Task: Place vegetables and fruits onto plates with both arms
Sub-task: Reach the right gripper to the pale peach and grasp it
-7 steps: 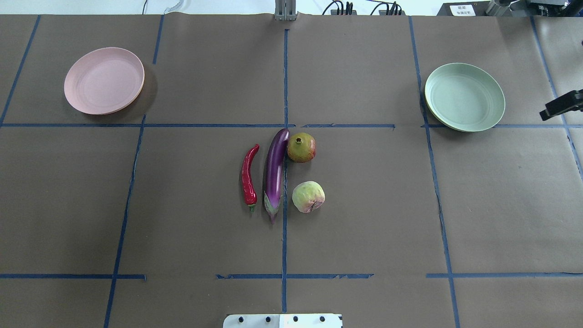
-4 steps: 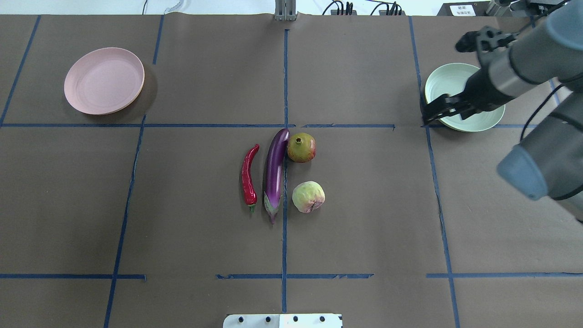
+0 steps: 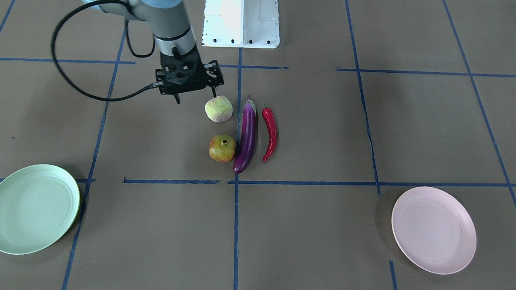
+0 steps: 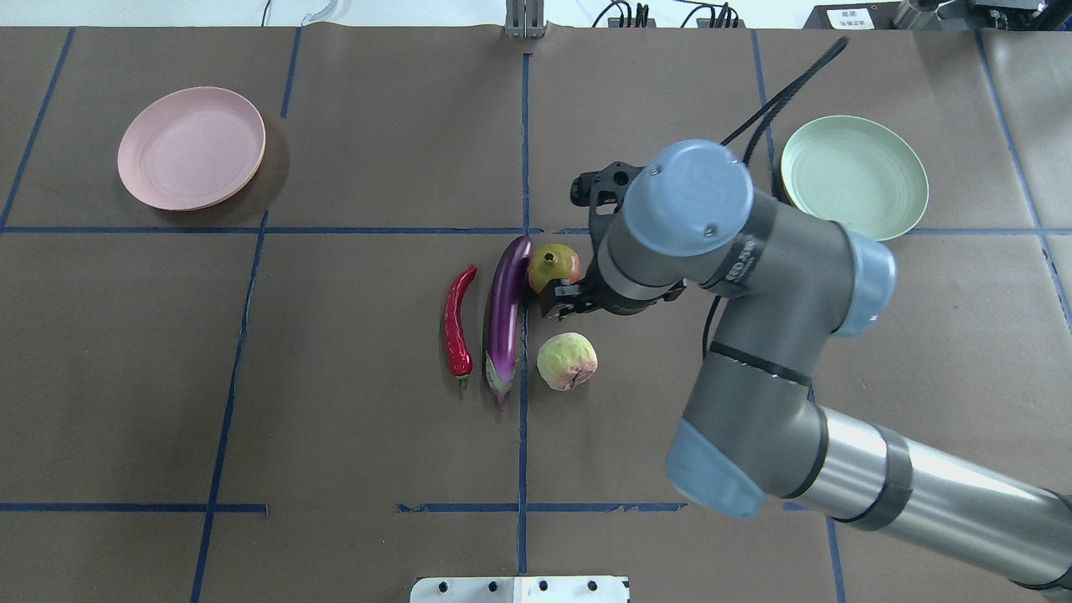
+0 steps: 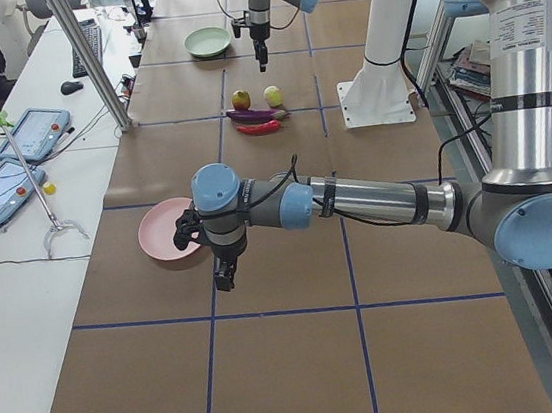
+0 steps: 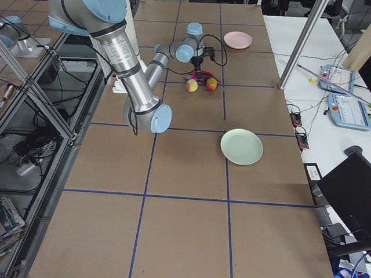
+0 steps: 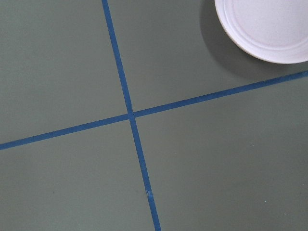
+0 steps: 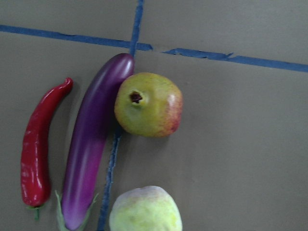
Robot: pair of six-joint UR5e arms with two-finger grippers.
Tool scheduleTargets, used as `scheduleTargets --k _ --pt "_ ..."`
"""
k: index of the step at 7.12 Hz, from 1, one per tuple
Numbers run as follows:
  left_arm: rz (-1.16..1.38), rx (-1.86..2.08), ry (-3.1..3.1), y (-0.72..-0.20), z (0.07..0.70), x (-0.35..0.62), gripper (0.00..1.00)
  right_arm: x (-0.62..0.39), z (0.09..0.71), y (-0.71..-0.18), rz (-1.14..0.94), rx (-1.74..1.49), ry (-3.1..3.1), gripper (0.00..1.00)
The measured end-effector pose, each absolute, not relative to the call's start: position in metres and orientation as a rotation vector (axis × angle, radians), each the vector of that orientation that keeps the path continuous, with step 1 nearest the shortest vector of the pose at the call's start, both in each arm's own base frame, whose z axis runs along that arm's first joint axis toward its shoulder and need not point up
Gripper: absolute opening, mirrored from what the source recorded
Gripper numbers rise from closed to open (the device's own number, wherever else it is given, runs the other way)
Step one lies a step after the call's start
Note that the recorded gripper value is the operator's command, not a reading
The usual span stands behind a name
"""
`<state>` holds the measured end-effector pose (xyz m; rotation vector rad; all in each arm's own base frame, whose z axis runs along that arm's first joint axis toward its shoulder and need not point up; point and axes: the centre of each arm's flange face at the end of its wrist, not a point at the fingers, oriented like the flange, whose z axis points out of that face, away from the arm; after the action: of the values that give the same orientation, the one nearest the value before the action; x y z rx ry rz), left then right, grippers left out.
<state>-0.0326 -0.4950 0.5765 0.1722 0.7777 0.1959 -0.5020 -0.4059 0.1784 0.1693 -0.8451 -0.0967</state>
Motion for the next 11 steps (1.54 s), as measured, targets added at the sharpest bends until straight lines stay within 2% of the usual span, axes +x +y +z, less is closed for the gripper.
scheduleTargets --k 2,7,8,9,10,11 --pt "0.196 0.173 0.778 -0.495 0.576 -0.033 1.0 -0.545 0.173 -0.395 -0.102 0.166 -0.806 1.0" --pt "0.196 0.173 0.779 -0.495 0.576 -0.033 1.0 -0.592 0.214 -0.388 -0.164 0.137 -0.705 1.0" --pt "0.196 0.172 0.779 -0.495 0.577 -0.033 1.0 -0.599 0.222 -0.387 -0.171 0.132 -0.697 0.81" --pt "0.196 0.171 0.779 -0.495 0.577 -0.033 1.0 -0.605 0.227 -0.387 -0.175 0.133 -0.701 0.28" --pt "0.195 0.171 0.779 -0.495 0.577 -0.033 1.0 -0.608 0.227 -0.389 -0.176 0.137 -0.71 0.12" --pt "0.195 0.171 0.779 -0.495 0.578 -0.033 1.0 -0.608 0.224 -0.39 -0.174 0.139 -0.718 0.12"
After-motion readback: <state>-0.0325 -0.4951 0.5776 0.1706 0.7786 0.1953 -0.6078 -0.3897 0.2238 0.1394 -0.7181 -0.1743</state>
